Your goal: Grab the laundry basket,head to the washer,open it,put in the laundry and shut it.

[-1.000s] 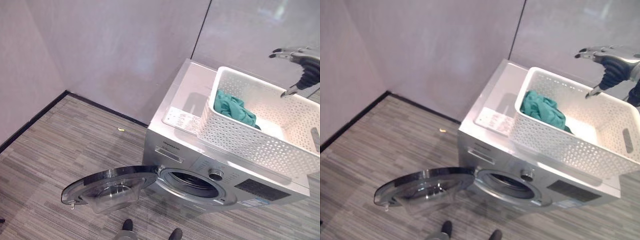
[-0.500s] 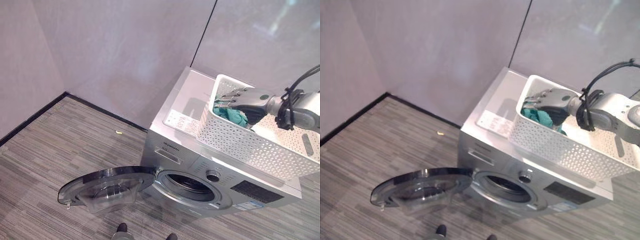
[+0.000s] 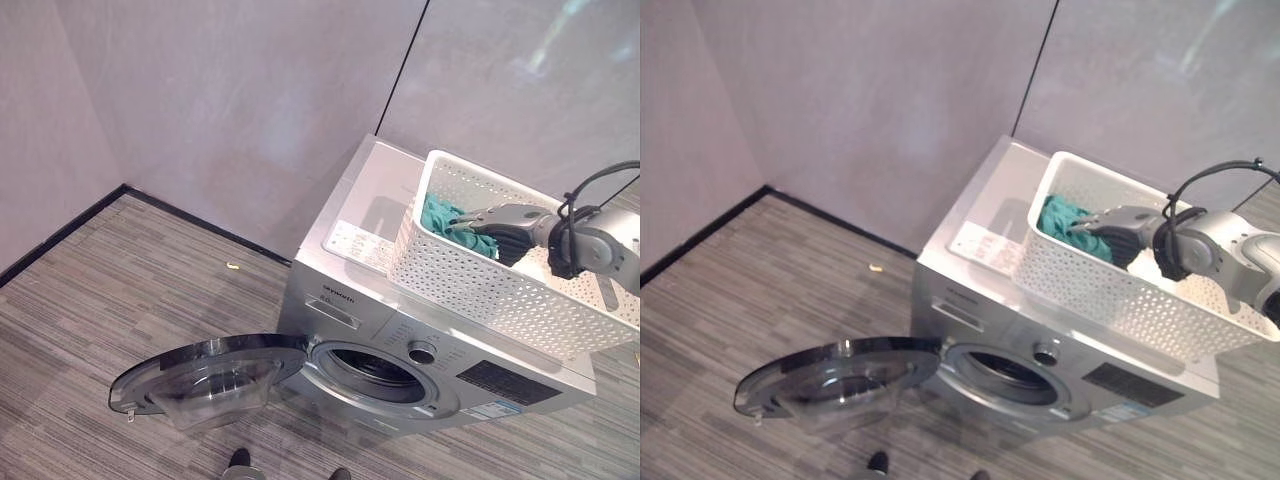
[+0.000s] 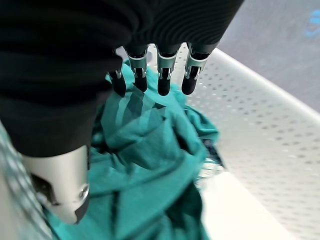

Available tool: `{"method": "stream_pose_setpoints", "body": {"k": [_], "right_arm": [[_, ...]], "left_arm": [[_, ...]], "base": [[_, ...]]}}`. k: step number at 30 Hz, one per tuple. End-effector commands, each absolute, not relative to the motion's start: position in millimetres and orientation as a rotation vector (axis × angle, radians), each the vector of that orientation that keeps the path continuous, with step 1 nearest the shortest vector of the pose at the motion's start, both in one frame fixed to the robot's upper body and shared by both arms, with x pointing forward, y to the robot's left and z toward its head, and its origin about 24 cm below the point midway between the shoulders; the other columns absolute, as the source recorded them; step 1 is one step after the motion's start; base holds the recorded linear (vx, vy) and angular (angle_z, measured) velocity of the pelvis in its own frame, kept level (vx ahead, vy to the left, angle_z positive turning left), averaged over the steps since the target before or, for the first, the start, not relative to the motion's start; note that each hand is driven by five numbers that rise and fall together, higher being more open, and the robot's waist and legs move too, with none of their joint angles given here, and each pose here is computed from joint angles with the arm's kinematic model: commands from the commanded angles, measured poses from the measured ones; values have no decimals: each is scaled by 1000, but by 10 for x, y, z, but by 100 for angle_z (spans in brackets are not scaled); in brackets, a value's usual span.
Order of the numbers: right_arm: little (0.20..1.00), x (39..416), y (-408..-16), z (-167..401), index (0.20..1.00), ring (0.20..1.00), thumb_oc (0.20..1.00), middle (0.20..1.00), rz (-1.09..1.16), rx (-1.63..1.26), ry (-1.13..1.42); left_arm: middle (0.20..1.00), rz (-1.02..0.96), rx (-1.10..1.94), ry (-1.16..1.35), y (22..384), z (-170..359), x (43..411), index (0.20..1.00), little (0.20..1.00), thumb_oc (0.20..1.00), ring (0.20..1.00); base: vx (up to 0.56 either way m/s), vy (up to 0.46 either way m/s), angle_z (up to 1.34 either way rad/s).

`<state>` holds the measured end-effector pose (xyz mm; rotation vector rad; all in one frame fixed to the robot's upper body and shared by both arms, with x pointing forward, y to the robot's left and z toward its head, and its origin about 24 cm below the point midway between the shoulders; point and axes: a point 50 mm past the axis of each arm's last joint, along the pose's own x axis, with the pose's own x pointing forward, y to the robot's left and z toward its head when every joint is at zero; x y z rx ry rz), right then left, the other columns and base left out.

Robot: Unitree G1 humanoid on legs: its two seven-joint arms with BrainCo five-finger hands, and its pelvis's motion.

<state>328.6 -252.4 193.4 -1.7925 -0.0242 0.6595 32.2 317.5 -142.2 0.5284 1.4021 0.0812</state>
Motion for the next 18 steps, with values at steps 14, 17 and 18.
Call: {"method": "stream_pose_setpoints", "body": {"k": [14, 17, 18], "right_arm": [[1000, 3669, -2665, 2243, 1000, 1000, 1000, 1000, 429, -2052, 79], [1000, 3716, -2751, 2215, 1000, 1000, 1000, 1000, 390, -2084, 161], [1000, 3716, -2751, 2215, 1000, 1000, 1000, 1000, 390, -2084, 161]], "left_arm": [[1000, 284, 559, 1390, 3687, -1128, 410, 1000, 1000, 1000, 1000], [1000, 263, 567, 1306, 3627, -1128, 695, 1000, 1000, 1000, 1000], [1000, 263, 567, 1306, 3626, -1128, 695, 1000, 1000, 1000, 1000]], "base": [[13, -16, 2], [-7, 7, 12], [13, 9, 5]]}}
